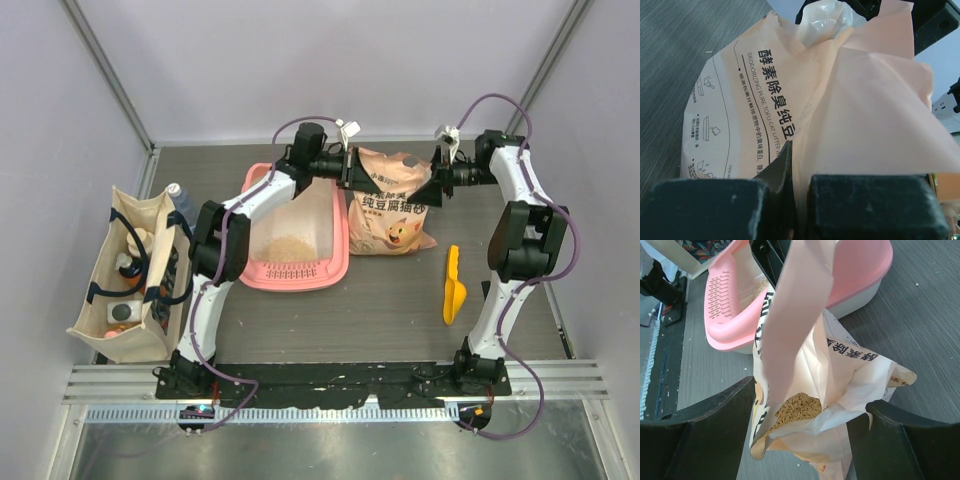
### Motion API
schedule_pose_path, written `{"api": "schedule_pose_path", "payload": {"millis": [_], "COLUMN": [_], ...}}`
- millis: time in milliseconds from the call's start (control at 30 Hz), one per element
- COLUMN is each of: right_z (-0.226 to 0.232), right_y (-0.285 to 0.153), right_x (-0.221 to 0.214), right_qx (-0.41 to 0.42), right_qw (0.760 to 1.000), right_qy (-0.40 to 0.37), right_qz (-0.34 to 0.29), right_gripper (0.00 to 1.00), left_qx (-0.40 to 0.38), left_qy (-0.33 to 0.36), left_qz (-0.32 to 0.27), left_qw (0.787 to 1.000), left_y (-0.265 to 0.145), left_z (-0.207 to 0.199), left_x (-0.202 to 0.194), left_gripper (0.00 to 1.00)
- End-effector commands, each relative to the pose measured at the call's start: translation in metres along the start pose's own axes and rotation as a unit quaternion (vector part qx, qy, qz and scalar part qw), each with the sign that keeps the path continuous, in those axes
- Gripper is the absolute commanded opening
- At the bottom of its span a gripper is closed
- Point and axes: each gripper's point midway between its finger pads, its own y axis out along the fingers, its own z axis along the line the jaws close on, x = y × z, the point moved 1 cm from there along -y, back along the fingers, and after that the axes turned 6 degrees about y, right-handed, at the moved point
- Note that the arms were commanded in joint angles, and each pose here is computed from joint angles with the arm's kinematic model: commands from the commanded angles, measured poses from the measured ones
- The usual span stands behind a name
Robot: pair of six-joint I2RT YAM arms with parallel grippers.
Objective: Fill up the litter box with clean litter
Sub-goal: Close the cat litter bag at the center of the board.
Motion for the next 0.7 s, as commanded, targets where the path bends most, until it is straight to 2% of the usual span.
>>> {"api": "schedule_pose_path", "payload": {"millis": [0,100,200,267,300,400,467,567,600,667], "right_z": [0.011,0.011,0.007,0.004,0.002,0.003,0.007,-0.002,0.0,-0.007], "right_y": [0.008,0.01,0.013,0.013,0.013,0.004,-0.001,-0.015,-0.027,-0.042], "right_x": [0.015,0.005,-0.003,-0.005,0.0,0.018,0.026,0.05,0.061,0.078], "right_qx": [0.037,0.043,0.049,0.051,0.052,0.049,0.044,0.028,0.025,0.014], "right_qw": [0.999,0.998,0.998,0.997,0.997,0.995,0.995,0.991,0.977,0.974], "right_qy": [0.012,0.02,0.021,0.037,0.039,0.053,0.059,0.107,0.192,0.202], "right_qz": [-0.039,-0.032,-0.031,-0.04,-0.046,-0.074,-0.067,-0.078,-0.087,-0.103], "right_gripper": [0.74,0.74,0.68,0.53,0.35,0.06,0.01,0.01,0.01,0.01], "left_qx": [-0.012,-0.01,-0.007,-0.005,-0.005,-0.001,0.005,0.018,0.026,0.047], "left_qy": [0.064,0.064,0.06,0.06,0.059,0.062,0.061,0.069,0.072,0.077], "left_qz": [-0.041,-0.043,-0.042,-0.04,-0.038,-0.038,-0.038,-0.045,-0.047,-0.052], "left_qw": [0.997,0.997,0.997,0.997,0.998,0.997,0.997,0.996,0.996,0.995], "left_y": [-0.015,-0.017,-0.018,-0.02,-0.02,-0.023,-0.023,-0.024,-0.026,-0.029], "left_z": [-0.028,-0.028,-0.026,-0.025,-0.025,-0.026,-0.024,-0.024,-0.028,-0.03], "left_x": [0.045,0.046,0.044,0.044,0.043,0.044,0.045,0.052,0.058,0.065], "left_gripper": [0.0,0.0,0.0,0.0,0.0,0.0,0.0,0.0,0.0,0.0]}}
